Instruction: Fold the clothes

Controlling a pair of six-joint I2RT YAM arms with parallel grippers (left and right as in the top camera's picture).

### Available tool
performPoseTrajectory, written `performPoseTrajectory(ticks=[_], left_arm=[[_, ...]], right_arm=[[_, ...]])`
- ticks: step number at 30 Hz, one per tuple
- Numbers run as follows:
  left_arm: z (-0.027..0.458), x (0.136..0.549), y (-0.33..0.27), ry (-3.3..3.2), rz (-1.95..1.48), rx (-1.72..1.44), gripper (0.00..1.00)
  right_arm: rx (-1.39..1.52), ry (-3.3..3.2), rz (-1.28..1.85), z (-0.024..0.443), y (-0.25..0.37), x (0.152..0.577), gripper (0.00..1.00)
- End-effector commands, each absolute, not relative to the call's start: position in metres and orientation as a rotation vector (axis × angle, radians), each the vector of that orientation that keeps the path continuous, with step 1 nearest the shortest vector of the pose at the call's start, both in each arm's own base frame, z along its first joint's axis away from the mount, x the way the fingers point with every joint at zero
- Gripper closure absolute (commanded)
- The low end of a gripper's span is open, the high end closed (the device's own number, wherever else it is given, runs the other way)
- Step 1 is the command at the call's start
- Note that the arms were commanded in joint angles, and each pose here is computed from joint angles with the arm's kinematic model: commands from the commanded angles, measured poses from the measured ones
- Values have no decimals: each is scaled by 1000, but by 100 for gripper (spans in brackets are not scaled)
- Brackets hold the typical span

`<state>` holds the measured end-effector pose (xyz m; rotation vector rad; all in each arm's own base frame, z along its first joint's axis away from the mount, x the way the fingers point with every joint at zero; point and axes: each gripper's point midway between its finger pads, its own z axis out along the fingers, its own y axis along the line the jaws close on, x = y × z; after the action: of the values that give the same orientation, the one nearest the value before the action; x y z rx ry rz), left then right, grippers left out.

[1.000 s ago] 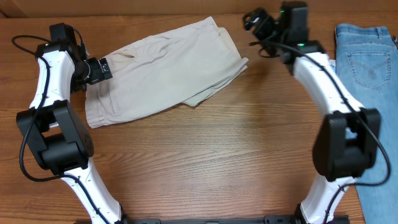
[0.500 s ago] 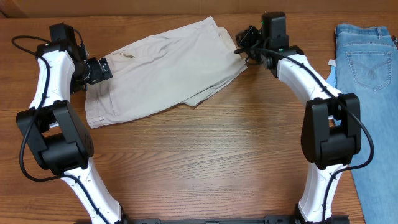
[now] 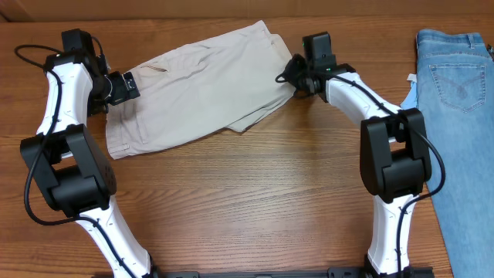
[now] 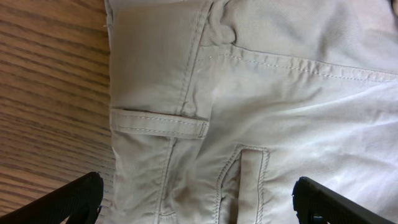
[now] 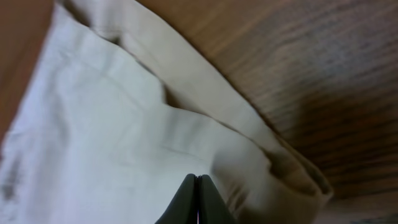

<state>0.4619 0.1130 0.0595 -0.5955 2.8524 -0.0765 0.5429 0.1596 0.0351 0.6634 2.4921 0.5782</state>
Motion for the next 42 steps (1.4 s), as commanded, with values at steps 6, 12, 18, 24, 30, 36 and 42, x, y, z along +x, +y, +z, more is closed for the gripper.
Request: performPoseTrajectory(ticks=[6, 12, 18, 24, 30, 36, 42], left_arm=[[61, 467, 110, 2843, -99, -600, 0], [61, 464, 109, 2858, -101, -604, 0], [61, 463, 109, 2860, -103, -605, 0], [60, 463, 109, 2860, -102, -605, 0], [61, 463, 109, 2859, -102, -605, 0], [61, 465, 109, 2852, -101, -603, 0], [61, 466, 110, 2850, -100, -603, 0]], right_arm=[[723, 2545, 360, 8, 132, 532, 96], [761, 2669, 279, -29, 126, 507, 96], [907, 2722, 217, -38, 117, 486, 96], [1165, 2699, 45, -42, 93, 460, 96], [1375, 2659, -57, -33, 83, 437, 96], [1386, 2574, -125, 5, 81, 430, 96], [918, 2533, 104, 76, 128, 469, 96]])
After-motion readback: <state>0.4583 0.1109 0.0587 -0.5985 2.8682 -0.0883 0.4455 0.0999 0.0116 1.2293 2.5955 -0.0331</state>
